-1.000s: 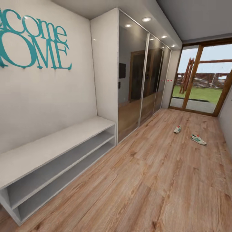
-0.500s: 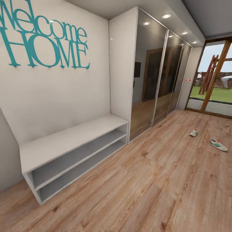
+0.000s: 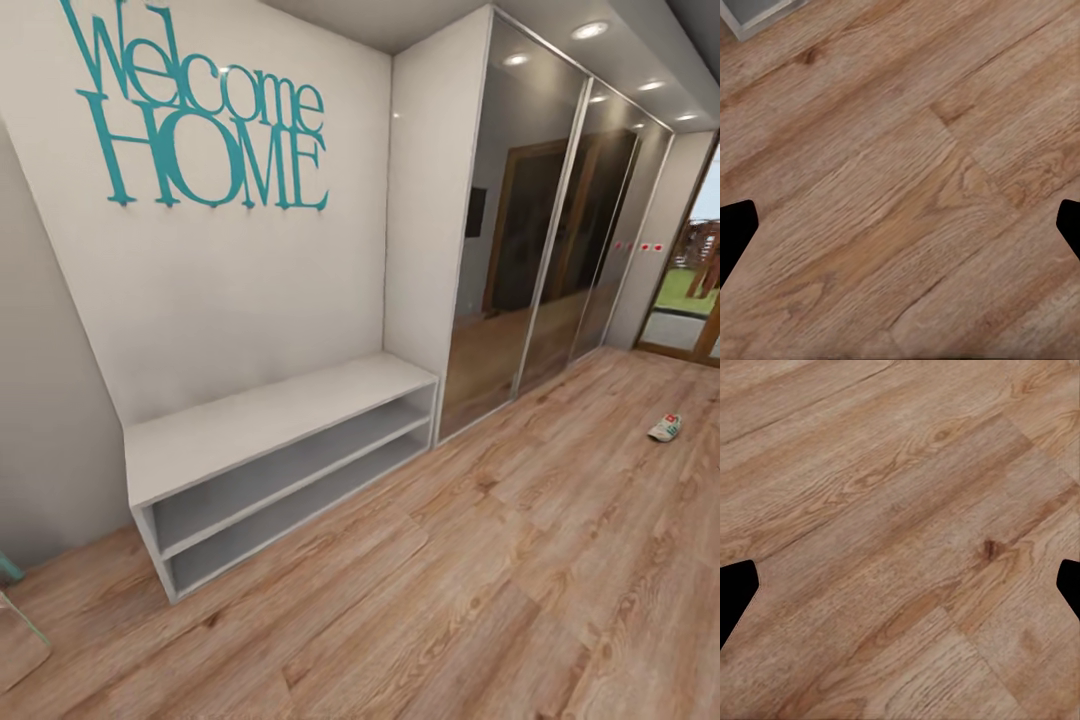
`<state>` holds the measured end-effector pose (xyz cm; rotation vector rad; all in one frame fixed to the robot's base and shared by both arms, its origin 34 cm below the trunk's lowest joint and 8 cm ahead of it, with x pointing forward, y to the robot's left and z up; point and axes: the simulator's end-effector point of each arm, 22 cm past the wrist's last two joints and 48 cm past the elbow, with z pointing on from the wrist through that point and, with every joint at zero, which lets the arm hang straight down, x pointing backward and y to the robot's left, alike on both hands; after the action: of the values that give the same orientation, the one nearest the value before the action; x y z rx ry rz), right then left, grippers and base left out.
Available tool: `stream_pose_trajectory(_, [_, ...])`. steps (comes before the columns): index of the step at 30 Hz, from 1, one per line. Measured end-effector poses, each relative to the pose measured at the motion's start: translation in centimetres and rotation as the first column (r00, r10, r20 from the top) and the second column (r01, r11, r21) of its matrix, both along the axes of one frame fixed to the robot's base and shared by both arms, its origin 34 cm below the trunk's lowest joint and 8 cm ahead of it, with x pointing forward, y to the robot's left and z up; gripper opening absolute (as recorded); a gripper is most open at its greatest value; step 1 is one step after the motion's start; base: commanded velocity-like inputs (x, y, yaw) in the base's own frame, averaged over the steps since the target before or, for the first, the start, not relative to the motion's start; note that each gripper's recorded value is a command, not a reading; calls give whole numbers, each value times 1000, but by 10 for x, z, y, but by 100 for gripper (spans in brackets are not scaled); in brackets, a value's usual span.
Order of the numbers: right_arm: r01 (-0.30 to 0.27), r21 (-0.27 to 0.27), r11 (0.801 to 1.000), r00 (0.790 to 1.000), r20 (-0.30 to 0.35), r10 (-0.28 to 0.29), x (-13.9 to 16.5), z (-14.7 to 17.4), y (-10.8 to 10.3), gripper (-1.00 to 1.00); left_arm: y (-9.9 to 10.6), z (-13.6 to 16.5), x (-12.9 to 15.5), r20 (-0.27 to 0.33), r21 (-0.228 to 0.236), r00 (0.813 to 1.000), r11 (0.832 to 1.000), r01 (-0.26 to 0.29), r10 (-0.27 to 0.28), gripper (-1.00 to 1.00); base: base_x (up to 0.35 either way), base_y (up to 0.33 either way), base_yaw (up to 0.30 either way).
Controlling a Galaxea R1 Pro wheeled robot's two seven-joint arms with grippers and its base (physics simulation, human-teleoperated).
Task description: Pick up the two gym shoes and the two sandals from the corridor floor and place them onto the hallstand (shoe rack) in the corridor, making sure they are on the rack and not on the floor. Arrange them so the two gym shoes are next to each other and the two sandals are next to each other.
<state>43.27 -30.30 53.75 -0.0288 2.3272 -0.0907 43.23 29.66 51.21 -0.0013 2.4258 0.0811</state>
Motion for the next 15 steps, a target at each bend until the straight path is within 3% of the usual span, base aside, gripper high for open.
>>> stream_pose_trajectory(8, [0,0,1000,1000,-5,0,-1,-1,0,100,2,-1,-2,-5,0,1000,1000,-10,10,100,0,0,272])
stream_pose_trajectory(15, [0,1,1000,1000,-9,0,-2,-3,1,100,12,-2,-4,-6,-2,998,998,-56,56,100,0,0,272])
